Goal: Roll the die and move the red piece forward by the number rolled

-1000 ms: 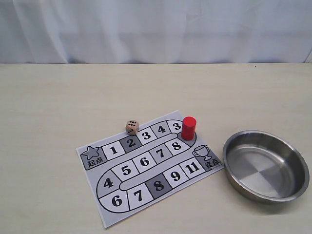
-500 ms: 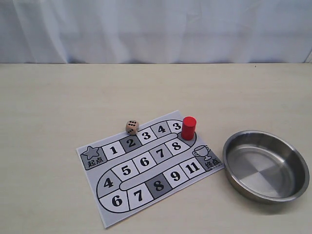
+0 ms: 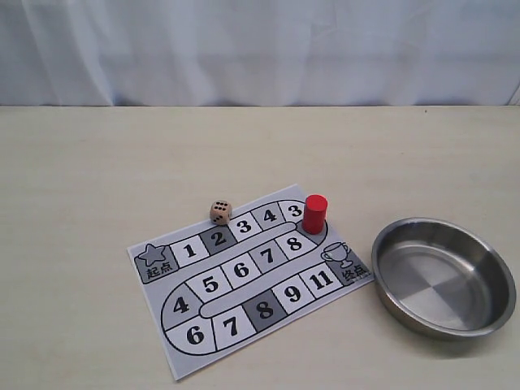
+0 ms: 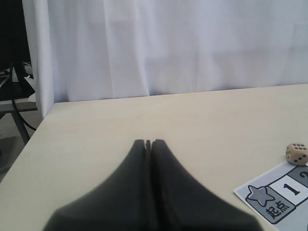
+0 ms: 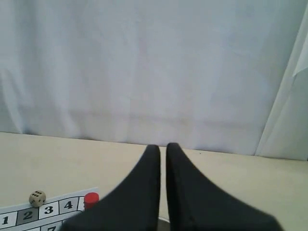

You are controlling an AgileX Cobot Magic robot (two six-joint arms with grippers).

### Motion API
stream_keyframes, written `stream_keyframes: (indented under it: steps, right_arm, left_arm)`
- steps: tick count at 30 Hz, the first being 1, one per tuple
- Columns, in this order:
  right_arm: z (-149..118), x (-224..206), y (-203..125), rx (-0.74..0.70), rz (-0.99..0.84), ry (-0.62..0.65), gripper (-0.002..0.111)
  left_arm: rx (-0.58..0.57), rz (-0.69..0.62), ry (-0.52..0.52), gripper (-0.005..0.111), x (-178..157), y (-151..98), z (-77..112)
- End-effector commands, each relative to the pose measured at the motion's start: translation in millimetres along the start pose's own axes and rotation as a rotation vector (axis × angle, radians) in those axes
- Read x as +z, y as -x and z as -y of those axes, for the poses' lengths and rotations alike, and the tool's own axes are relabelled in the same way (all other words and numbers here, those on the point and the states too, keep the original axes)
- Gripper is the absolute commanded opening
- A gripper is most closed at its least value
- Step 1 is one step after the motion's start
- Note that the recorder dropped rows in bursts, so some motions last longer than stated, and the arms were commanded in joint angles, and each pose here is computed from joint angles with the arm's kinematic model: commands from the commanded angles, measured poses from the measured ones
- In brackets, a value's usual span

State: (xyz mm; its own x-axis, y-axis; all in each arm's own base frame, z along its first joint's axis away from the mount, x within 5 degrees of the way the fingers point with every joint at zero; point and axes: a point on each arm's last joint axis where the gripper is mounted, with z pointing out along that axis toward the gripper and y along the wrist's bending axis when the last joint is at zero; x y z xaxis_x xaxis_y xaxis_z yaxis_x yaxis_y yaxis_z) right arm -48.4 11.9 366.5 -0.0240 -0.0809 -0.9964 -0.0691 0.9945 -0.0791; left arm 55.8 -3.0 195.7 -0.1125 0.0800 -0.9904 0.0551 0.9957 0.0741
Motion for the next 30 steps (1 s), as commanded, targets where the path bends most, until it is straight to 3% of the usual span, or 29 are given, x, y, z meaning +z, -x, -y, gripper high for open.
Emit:
stream_keyframes:
  steps: [1, 9, 17, 22, 30]
  right_arm:
    - [5.6, -0.2, -0.8, -0.007, 0.009, 0.02, 0.004]
    - [10.4, 6.1, -2.3, -0.036, 0.039, -0.024, 0.004]
    - [11.5, 47.0, -26.7, -0.033, 0.183, -0.05, 0.004]
    - [11.0, 74.1, -58.9, -0.031, 0.248, -0.064, 0.004]
    - [6.9, 101.9, -129.9, -0.026, 0.072, -0.05, 0.004]
  left_arm:
    - [-0.006, 0.008, -0.002, 0.0, 0.1, -0.3, 0.2]
    - [-0.006, 0.008, -0.002, 0.0, 0.1, -0.3, 0.2]
    - [-0.006, 0.008, -0.002, 0.0, 0.1, -0.3, 0.2]
    - [-0.006, 0.008, -0.002, 0.0, 0.1, -0.3, 0.2]
    - [-0.008, 0.008, -0.003, 0.0, 0.1, -0.3, 0.2]
